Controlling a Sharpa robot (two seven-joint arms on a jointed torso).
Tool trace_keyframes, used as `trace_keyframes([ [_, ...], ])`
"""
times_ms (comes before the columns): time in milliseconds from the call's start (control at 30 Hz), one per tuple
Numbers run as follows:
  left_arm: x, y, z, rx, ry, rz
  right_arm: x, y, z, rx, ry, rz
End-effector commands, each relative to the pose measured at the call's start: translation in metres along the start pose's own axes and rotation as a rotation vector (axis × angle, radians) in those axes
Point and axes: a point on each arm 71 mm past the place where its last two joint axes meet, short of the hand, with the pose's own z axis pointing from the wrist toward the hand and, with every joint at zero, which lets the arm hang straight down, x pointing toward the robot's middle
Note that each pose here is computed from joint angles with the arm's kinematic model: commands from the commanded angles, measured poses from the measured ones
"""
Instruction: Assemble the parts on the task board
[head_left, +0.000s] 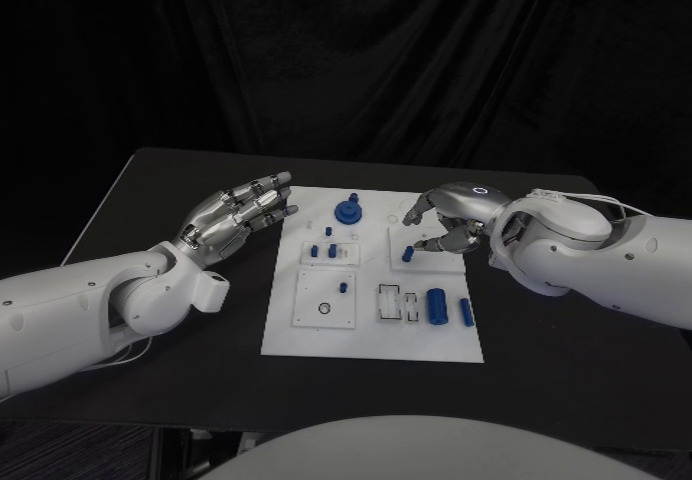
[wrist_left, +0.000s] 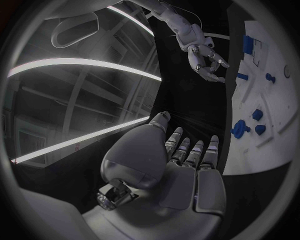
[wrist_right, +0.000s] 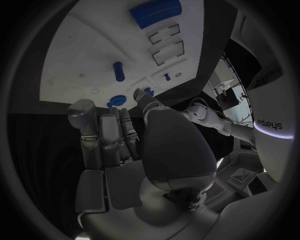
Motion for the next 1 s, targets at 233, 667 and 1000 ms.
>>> trace_keyframes([
  [233,0.0020,-0.0047,0.0006,0.078,0.006,-0.011,0.013,-0.009,-0.001,0.062,0.053,0.012],
  [667,0.0020,-0.0044,0.0007,0.076,0.007,-0.012,0.027,-0.011,0.010,0.057,0.075,0.013],
  [1000,0.0017,-0.0041,0.0005,0.073,0.009,-0.014,0.043,-0.007,0.020,0.028,0.082,0.020],
])
